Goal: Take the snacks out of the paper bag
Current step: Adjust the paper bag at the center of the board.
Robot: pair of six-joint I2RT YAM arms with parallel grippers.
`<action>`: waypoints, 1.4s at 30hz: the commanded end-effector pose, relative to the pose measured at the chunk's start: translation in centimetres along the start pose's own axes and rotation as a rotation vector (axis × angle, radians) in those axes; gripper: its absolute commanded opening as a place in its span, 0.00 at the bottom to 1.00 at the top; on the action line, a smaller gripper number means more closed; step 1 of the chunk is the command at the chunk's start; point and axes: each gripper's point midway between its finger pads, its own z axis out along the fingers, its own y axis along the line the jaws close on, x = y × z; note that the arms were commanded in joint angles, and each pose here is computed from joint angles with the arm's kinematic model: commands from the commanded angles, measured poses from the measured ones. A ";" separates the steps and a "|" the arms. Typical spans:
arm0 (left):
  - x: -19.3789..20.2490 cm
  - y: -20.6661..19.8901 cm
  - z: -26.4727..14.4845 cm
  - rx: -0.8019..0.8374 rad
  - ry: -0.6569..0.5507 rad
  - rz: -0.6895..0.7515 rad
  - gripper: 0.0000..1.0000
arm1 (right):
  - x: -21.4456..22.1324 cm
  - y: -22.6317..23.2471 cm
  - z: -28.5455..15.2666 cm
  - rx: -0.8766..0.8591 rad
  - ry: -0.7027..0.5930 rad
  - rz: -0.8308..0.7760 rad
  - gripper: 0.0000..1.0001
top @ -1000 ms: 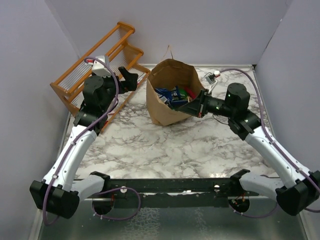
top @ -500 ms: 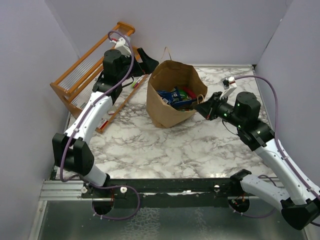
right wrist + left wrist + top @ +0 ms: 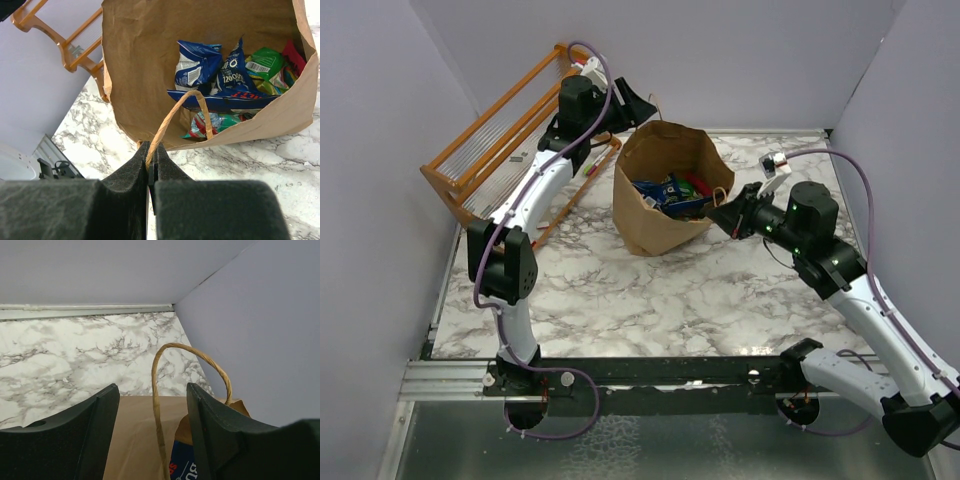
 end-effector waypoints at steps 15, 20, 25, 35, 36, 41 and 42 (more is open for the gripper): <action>-2.3 -3.7 3.1 0.129 -0.017 0.006 0.18 | -1.2 1.4 -0.7 -0.042 -0.033 0.000 0.01; -5.2 -4.8 0.3 0.089 -0.076 0.072 0.00 | -0.8 1.4 -0.4 -0.056 -0.016 -0.037 0.02; -8.0 -5.2 -3.5 0.030 -0.160 0.125 0.00 | -0.4 1.3 0.2 -0.071 0.010 -0.079 0.03; -11.5 -5.3 -8.9 0.000 -0.236 0.160 0.00 | 0.8 2.5 2.8 -0.189 0.072 -0.043 0.04; -12.1 -6.5 -10.1 0.012 -0.254 0.175 0.00 | 0.9 2.6 3.1 -0.200 0.081 -0.037 0.04; -11.0 -8.4 -11.9 0.087 -0.229 0.214 0.00 | 2.7 3.0 4.0 -0.264 0.163 -0.005 0.04; -10.6 -8.8 -12.2 0.113 -0.221 0.225 0.00 | 3.2 3.1 4.0 -0.272 0.175 0.004 0.04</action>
